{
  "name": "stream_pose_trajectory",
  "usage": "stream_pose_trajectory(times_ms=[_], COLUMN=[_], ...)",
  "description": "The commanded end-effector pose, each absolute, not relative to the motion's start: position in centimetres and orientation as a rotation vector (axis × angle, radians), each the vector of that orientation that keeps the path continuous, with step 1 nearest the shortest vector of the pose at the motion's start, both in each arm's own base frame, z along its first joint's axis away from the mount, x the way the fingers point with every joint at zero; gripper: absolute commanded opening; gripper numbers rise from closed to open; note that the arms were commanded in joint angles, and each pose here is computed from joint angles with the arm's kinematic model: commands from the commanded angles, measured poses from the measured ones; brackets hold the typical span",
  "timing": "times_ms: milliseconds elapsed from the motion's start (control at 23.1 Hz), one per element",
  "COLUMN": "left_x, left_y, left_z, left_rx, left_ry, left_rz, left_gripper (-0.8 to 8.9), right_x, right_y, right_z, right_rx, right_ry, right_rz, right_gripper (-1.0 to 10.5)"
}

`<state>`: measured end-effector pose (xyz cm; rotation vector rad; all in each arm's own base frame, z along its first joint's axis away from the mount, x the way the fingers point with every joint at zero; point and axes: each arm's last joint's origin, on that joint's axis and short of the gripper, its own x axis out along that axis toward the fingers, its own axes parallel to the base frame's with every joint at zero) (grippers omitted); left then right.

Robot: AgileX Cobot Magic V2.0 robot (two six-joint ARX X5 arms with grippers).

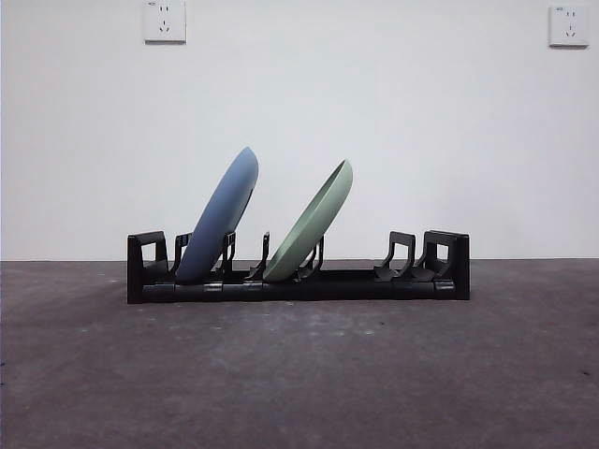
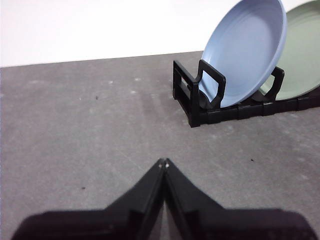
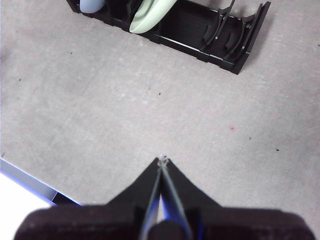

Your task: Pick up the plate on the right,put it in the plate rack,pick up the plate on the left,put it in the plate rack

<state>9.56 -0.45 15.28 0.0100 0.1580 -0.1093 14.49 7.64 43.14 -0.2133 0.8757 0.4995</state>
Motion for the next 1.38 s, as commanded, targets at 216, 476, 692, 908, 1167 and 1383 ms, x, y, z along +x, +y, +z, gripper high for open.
stream_pose_trajectory(times_ms=[216, 476, 692, 908, 1167, 1383], left_x=[9.6, 9.7, 9.7, 9.7, 9.7, 9.7], left_y=[-0.4, -0.4, -0.4, -0.4, -0.4, -0.4], left_z=[15.0, 14.9, 14.9, 14.9, 14.9, 14.9], left_rx=[-0.017, -0.017, -0.017, -0.018, -0.018, -0.018], left_ry=[0.167, 0.173, 0.174, 0.178, 0.178, 0.178], left_rz=[-0.101, -0.101, -0.101, -0.101, -0.101, -0.101], left_gripper=[-0.03, -0.03, -0.03, -0.03, -0.03, -0.03], right_x=[14.4, 14.4, 13.2, 8.6, 6.4, 7.7], right_y=[7.6, 7.6, 5.7, 2.0, 0.0, -0.1], right_z=[42.9, 42.9, 44.7, 46.8, 38.0, 30.6], right_rx=[-0.226, -0.226, -0.259, -0.06, -0.085, -0.048], right_ry=[0.901, 0.901, 0.688, 0.13, -0.025, -0.017], right_rz=[0.496, 0.496, 0.412, 0.35, -0.003, -0.017], right_gripper=[0.0, 0.0, 0.0, 0.0, 0.0, 0.0])
